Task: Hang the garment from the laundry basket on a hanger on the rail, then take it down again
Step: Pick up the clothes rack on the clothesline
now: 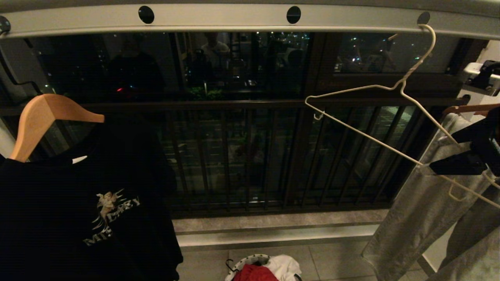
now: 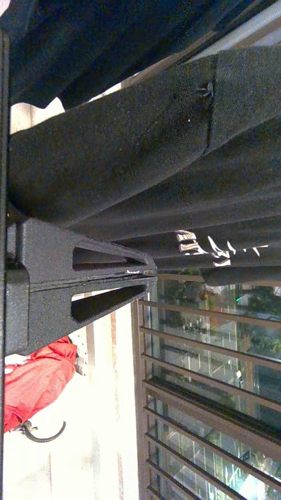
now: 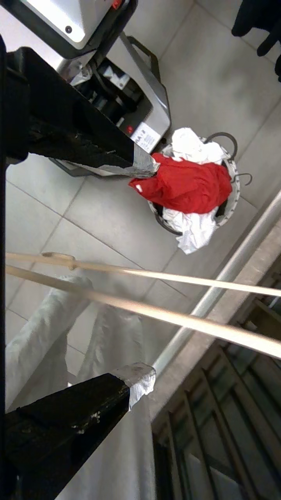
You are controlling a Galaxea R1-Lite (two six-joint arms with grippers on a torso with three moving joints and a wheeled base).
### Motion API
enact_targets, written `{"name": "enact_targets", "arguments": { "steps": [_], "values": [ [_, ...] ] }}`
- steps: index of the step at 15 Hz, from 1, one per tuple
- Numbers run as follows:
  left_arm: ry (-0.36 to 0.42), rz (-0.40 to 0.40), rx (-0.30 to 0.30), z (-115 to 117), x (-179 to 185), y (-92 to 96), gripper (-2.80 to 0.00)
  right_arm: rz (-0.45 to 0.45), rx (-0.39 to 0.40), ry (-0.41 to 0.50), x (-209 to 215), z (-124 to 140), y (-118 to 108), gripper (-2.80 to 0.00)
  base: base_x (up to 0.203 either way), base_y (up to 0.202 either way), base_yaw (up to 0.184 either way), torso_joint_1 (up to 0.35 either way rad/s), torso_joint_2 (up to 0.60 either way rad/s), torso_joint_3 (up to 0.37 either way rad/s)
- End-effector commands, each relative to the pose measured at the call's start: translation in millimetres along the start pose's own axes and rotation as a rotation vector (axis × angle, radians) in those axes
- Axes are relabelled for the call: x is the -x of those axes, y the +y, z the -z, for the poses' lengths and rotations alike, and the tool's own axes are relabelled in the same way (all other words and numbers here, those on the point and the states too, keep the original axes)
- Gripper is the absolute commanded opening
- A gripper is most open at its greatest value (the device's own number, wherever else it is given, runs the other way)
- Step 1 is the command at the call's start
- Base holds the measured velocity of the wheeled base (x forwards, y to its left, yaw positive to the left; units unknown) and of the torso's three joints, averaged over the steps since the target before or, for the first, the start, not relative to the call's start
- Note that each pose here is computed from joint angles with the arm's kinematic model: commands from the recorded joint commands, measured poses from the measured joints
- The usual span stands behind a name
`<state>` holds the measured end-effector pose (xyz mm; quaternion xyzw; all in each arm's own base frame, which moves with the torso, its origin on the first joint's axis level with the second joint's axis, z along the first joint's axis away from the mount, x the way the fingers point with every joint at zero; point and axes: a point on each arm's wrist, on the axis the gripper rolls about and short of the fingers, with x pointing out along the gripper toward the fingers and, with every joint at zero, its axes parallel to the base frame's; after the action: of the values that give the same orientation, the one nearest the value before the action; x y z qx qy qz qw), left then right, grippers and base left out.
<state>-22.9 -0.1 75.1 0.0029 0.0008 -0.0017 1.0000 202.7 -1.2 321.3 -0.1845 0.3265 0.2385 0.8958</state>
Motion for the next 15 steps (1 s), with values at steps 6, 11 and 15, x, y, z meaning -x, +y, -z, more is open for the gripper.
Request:
{"name": "enact_targets", "arguments": {
  "steps": [6,11,15],
  "values": [
    [0.001,0.0,0.0,0.4,-0.1,0.0,-2.8,-0.032,-0.006,0.04,-11.4,5.6,-2.1,0.0,0.0,0.0,0.0,0.0,0.0,0.0],
    [0.001,0.001,0.0,0.4,-0.1,0.0,-2.8,-0.063,-0.015,0.046,-18.0,8.4,-2.5,0.0,0.0,0.0,0.0,0.0,0.0,0.0],
    [0.001,0.001,0.0,0.4,-0.1,0.0,-2.8,-0.066,-0.017,0.051,-20.9,9.5,-3.1,0.0,0.0,0.0,0.0,0.0,0.0,0.0]
  ]
}}
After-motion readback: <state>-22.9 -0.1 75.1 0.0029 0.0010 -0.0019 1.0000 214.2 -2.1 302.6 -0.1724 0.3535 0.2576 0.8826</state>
